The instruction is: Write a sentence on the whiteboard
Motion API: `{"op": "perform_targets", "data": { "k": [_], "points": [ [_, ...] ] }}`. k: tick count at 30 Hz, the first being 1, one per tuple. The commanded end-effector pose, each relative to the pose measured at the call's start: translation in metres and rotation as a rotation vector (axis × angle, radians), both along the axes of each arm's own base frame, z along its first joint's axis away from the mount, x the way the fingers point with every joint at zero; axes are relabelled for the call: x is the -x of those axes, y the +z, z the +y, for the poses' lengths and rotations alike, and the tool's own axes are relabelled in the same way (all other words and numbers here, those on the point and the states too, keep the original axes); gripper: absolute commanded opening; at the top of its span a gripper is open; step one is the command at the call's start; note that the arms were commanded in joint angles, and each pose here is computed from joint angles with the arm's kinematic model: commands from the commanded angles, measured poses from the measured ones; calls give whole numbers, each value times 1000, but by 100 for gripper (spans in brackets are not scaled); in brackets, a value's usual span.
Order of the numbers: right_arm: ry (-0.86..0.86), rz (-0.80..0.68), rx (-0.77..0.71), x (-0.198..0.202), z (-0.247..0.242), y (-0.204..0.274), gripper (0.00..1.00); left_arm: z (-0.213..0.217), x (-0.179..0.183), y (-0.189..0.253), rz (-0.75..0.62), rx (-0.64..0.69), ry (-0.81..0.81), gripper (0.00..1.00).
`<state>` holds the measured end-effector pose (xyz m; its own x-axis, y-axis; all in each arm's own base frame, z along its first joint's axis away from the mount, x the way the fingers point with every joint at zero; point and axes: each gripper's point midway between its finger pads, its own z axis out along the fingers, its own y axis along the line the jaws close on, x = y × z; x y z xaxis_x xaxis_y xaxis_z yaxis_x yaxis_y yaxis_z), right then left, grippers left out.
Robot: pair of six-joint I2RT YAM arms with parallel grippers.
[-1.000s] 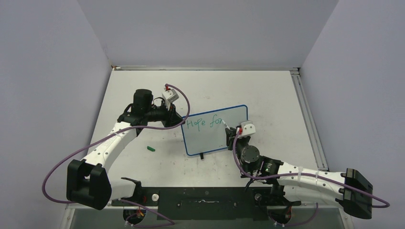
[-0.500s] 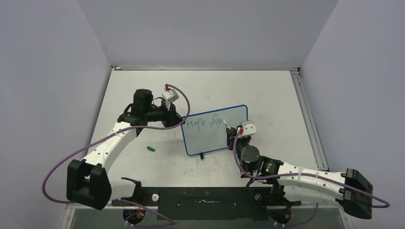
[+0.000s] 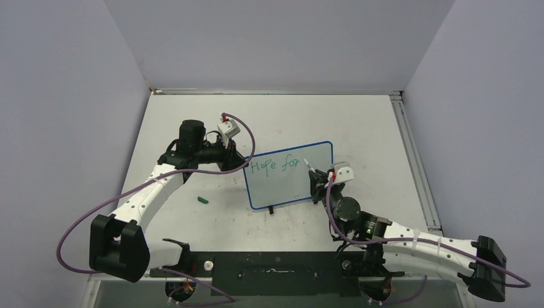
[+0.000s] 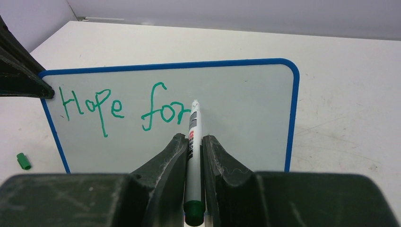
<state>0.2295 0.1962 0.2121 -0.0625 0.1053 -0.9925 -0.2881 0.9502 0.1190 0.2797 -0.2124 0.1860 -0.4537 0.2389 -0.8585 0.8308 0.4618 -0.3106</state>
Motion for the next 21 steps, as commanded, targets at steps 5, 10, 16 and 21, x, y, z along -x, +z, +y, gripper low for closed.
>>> {"op": "perform_targets", "data": {
  "k": [5,10,16,21],
  "points": [
    [-53,-33,-2,-8,-26,21,5,6,0,-12,11,-52,9,0],
    [-27,-39,-27,-20,-25,24,5,6,1,-12,13,-53,6,0],
    [19,-75,-39,-21,-14,33,5,6,1,-13,15,-55,6,0],
    [33,-82,-41,-23,-7,33,5,6,1,-14,20,-57,5,0]
  ]
}}
